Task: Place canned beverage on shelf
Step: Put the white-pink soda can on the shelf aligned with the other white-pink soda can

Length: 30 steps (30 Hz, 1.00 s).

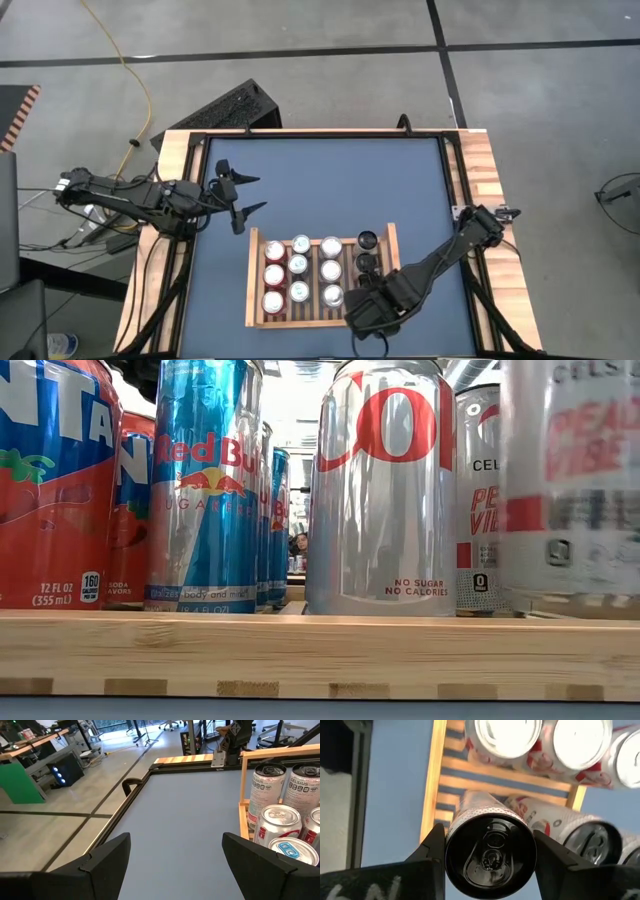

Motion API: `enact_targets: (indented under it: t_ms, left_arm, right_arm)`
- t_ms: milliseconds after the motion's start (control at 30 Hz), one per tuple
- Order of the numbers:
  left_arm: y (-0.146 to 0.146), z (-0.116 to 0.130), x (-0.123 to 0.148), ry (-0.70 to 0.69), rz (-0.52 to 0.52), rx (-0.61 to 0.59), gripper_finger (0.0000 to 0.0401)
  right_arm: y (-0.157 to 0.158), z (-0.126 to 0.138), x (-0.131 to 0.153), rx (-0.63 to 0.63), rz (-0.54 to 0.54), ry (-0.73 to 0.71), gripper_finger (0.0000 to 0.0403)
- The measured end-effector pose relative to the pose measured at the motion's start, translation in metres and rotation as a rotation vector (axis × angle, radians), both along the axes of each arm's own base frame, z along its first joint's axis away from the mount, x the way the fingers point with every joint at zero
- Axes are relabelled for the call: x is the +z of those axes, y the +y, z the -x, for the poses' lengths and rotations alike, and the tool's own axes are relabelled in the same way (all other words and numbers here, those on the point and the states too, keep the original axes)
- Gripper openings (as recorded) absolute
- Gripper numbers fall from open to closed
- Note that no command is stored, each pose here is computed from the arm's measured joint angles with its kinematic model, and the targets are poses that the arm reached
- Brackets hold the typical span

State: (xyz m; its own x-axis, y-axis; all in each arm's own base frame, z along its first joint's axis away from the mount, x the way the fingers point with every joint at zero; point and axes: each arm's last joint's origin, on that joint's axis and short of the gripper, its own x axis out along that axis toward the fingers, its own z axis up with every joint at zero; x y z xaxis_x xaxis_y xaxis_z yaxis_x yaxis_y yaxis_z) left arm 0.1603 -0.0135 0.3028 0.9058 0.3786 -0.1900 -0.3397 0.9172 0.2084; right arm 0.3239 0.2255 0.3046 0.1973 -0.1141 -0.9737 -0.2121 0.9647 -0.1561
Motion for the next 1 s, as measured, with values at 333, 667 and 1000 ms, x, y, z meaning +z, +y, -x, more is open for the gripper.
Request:
enact_targets:
  t_ms: [333,667,1000]
  left_arm:
    - [0.0,0.0,0.0,-0.001,0.002,0.0,0.0302]
    - [0.0,-0.0001,-0.0001,-0.001,0.006,0.001,0.0302]
    - [0.0,0.0,0.0,-0.004,0.009,0.002,0.0302]
  right_arm:
    - [0.0005,0.0022,0.0003,0.018,0.018,0.007,0.0177]
    - [0.0001,0.0015,-0.0065,0.066,0.031,0.026,0.0177]
    - [0.0016,-0.0018,-0.0071,0.099,0.018,0.006,0.0177]
